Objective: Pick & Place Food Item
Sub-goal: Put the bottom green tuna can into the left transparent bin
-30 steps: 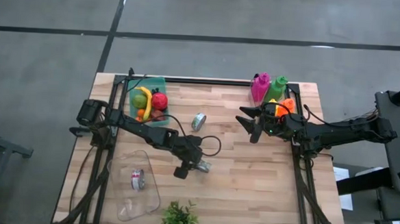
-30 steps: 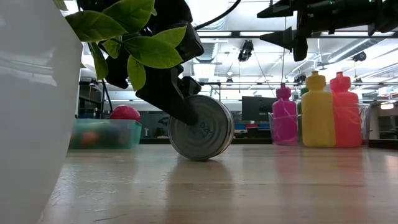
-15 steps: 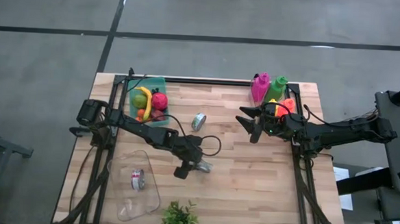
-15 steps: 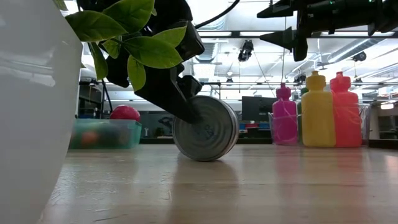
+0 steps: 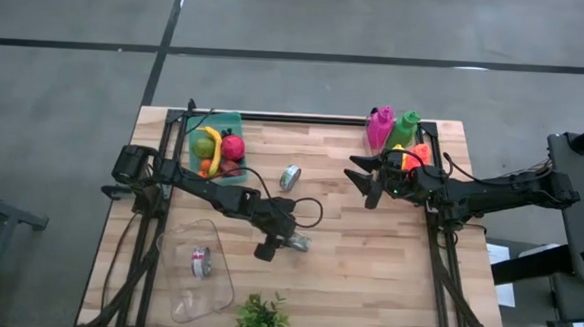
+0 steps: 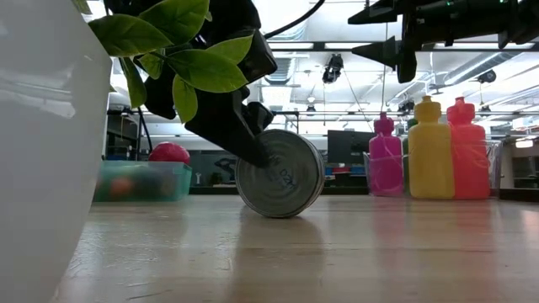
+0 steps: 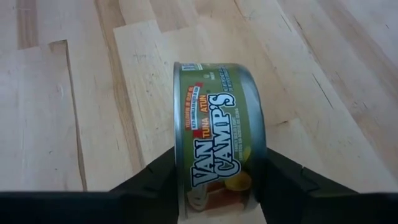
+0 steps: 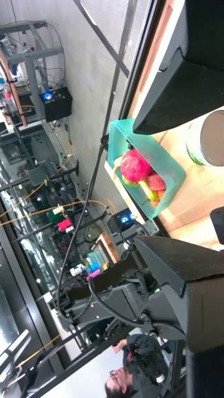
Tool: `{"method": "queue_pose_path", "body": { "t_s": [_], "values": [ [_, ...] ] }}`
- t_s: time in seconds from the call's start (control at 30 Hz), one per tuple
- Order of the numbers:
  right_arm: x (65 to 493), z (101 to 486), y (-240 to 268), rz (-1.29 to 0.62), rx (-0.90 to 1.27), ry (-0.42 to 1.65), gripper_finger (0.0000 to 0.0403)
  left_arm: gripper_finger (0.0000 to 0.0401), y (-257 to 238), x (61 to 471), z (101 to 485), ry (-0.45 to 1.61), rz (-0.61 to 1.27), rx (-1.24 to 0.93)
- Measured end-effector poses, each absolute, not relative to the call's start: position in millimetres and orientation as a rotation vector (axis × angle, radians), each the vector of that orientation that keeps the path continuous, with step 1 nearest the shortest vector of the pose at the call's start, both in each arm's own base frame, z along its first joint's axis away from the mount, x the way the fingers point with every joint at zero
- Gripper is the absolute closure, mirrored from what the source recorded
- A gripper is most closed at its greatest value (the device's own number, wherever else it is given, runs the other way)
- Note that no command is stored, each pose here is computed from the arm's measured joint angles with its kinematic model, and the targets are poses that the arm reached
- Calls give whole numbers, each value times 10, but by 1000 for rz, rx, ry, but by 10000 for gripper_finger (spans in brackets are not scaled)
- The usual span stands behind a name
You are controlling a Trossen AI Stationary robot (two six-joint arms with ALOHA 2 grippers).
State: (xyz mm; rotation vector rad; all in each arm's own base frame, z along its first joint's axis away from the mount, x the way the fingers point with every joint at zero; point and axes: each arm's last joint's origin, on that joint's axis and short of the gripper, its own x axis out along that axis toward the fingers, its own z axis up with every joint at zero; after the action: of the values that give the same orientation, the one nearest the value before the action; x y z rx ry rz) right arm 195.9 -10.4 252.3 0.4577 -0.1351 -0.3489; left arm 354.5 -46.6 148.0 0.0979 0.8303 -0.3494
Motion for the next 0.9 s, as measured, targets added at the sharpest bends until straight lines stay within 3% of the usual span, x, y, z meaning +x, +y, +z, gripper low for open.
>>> {"method": "queue_pose_path", "body": {
  "t_s": [0.23, 0.53, 0.9],
  "values": [
    [1959, 2523, -105, -349, 458, -135, 126, 249, -465, 3544, 1479, 831, -350, 105],
    [1959, 2523, -104, -349, 458, -135, 126, 232, -465, 3544, 1479, 831, -350, 106],
    [1959, 2523, -105, -349, 458, -135, 126, 250, -465, 3544, 1479, 831, -350, 107]
  ]
}}
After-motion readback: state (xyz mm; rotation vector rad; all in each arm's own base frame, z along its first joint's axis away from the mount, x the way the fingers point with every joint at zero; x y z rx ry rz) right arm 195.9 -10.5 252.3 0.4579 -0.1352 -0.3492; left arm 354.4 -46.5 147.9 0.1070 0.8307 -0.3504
